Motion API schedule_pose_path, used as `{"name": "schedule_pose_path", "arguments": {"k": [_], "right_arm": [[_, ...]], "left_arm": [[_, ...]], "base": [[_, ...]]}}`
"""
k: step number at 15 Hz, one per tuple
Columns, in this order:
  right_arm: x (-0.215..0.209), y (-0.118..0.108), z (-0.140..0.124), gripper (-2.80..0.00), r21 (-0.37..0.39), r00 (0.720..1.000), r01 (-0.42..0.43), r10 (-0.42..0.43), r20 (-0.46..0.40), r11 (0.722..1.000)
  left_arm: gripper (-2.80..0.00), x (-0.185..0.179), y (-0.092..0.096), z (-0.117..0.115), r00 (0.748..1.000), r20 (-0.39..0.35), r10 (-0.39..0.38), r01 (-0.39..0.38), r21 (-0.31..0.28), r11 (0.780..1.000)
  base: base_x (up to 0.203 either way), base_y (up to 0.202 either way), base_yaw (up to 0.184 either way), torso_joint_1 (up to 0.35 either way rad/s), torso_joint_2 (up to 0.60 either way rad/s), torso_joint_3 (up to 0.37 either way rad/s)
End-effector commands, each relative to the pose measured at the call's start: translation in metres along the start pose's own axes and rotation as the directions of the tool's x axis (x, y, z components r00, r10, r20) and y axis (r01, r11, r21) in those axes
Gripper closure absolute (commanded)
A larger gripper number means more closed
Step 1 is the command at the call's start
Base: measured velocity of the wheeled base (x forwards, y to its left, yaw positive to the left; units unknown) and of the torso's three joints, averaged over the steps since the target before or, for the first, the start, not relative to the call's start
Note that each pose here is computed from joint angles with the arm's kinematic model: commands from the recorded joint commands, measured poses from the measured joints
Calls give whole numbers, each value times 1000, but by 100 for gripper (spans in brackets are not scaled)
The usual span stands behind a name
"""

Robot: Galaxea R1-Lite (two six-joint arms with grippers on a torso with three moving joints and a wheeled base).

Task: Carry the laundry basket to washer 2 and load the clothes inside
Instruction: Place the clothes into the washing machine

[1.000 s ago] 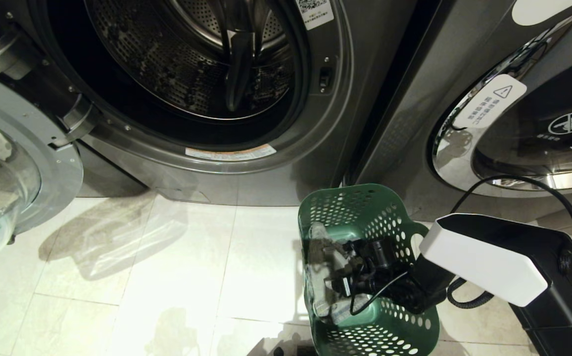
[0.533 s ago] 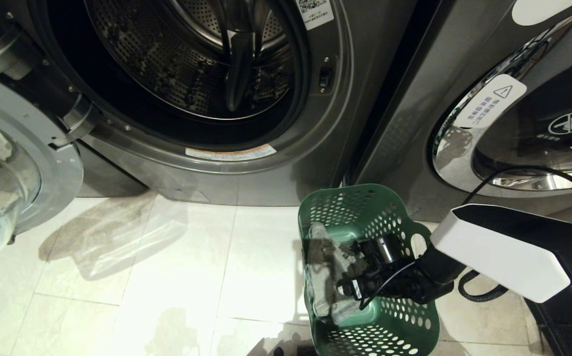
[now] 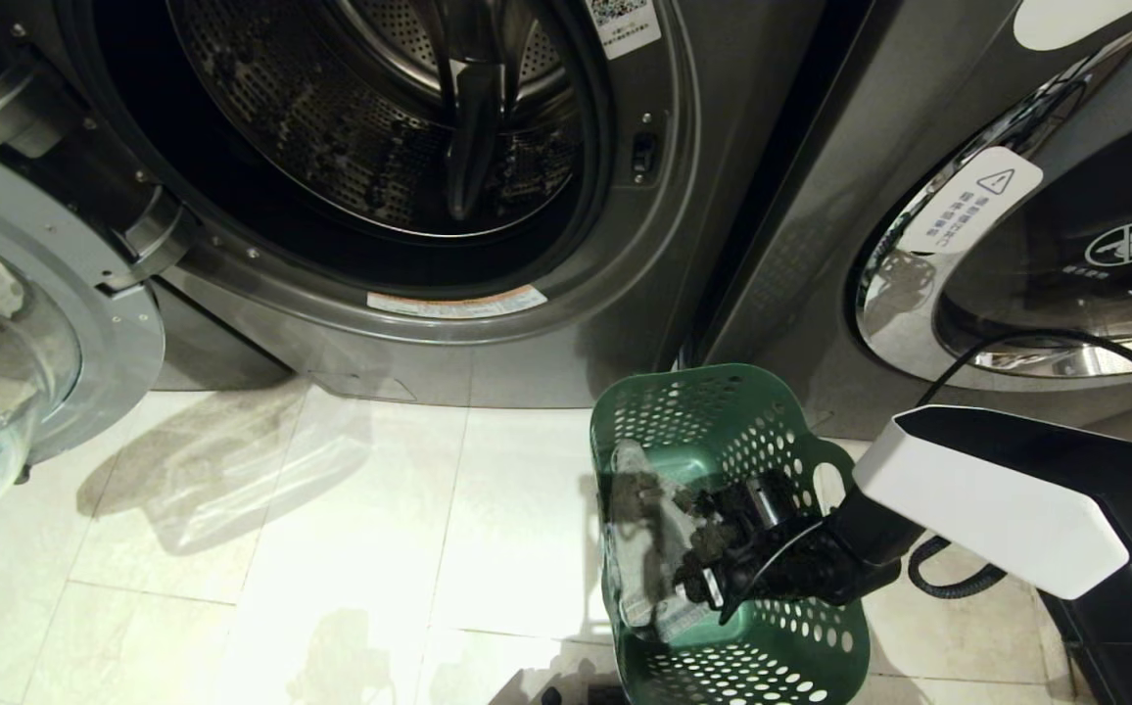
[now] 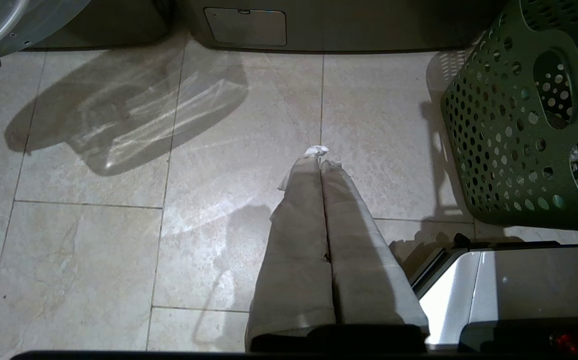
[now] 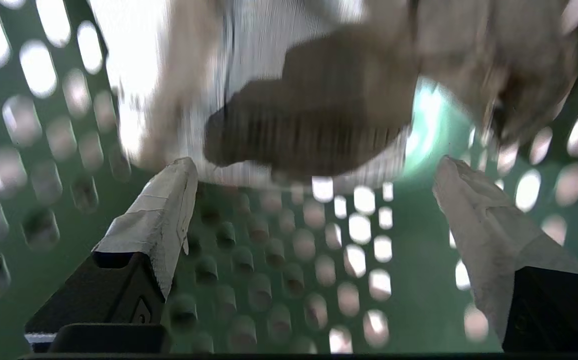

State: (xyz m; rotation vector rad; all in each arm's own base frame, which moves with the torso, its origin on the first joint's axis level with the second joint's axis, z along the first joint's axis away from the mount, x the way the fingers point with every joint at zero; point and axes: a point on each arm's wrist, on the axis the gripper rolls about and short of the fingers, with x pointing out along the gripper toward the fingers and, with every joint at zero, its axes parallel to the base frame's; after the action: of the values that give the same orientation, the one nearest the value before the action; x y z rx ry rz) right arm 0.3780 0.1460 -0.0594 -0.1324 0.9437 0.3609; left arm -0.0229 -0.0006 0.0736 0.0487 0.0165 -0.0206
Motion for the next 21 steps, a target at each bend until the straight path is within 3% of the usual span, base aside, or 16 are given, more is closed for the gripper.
{"name": "schedule_pose_path", "arguments": {"k": [1, 5, 12, 21], "right_arm": [[-8, 0, -2, -280, -3, 1000, 1, -1, -14, 1000], [-18, 1, -14, -280, -7, 997, 48, -48, -57, 999], [-11, 14, -13, -280, -32, 998, 27, -29, -47, 999], [3, 22, -7, -280, -42, 999, 15, -13, 34, 999]], "left_arm": [[0, 0, 0, 0, 1000, -1, 0, 0, 0, 1000], [0, 0, 0, 0, 1000, -1, 0, 0, 0, 1000], [0, 0, 0, 0, 1000, -1, 0, 0, 0, 1000], [0, 0, 0, 0, 1000, -1, 0, 0, 0, 1000]], "base": [[0, 0, 0, 0, 0, 0], [0, 0, 0, 0, 0, 0], [0, 0, 0, 0, 0, 0], [0, 0, 0, 0, 0, 0]]}}
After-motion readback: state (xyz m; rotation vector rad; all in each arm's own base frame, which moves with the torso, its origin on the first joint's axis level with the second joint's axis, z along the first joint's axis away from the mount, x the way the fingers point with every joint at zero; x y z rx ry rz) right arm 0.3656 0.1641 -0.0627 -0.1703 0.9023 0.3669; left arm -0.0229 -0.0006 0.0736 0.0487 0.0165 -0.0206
